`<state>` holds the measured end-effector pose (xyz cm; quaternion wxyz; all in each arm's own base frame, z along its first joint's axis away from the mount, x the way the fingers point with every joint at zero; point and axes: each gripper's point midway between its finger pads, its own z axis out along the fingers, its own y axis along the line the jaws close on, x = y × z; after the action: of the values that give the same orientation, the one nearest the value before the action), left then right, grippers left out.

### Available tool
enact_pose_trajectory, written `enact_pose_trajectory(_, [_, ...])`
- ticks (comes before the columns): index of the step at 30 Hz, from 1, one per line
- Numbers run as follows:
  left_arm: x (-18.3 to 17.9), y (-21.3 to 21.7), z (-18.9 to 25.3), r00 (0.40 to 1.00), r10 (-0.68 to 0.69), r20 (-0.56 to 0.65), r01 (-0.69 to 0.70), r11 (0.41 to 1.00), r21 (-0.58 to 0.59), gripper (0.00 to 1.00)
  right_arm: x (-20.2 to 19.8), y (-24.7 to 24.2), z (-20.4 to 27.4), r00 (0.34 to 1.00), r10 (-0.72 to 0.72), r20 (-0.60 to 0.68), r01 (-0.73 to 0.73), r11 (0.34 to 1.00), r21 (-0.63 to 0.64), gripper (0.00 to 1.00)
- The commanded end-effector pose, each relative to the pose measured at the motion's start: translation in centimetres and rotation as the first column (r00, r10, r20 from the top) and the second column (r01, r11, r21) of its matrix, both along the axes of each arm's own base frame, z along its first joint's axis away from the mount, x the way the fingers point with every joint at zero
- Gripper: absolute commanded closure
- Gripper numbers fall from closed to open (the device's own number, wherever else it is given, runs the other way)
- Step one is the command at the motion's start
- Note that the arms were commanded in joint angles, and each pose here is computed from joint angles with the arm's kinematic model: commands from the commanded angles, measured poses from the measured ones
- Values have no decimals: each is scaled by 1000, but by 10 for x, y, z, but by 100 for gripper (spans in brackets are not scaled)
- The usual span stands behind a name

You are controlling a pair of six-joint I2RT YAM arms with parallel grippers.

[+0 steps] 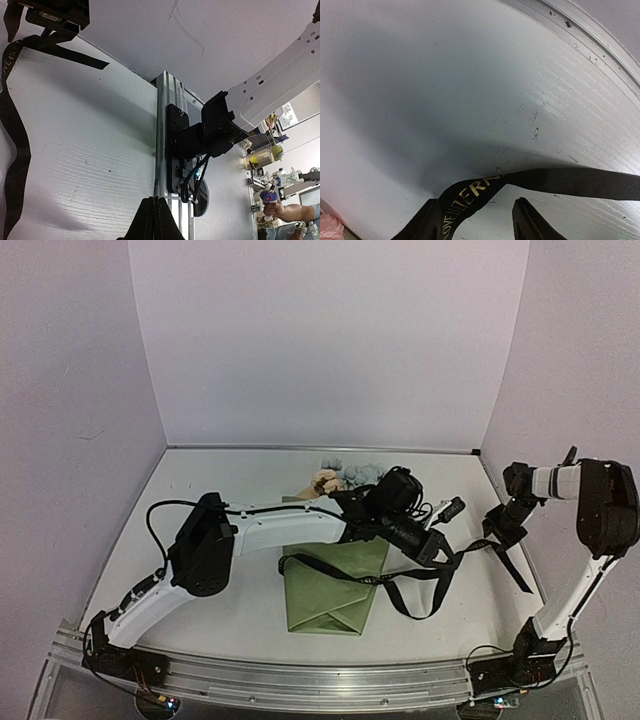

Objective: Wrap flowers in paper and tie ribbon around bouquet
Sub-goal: Place the left side of the ribbon on the folded bouquet.

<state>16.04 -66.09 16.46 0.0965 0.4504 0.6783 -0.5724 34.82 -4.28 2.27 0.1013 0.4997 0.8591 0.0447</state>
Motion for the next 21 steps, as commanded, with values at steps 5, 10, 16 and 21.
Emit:
enact_pose_trajectory(5, [13,-4,30,996,32,84,-26,997,-72,73,18,-5,-2,1000,0,0,0,1000,-11,97])
enact_pose_trajectory(10, [31,2,47,991,91,100,-82,992,-94,52,35,-4,27,995,50,87,-48,999,-20,100])
enact_pose_trajectory(16, [66,39,89,979,195,67,-184,972,-149,36,66,19,88,944,188,269,-177,982,-63,100])
enact_pose_trajectory(21, [114,104,109,932,356,-64,-362,920,-150,35,80,94,136,809,450,378,-423,893,-157,100])
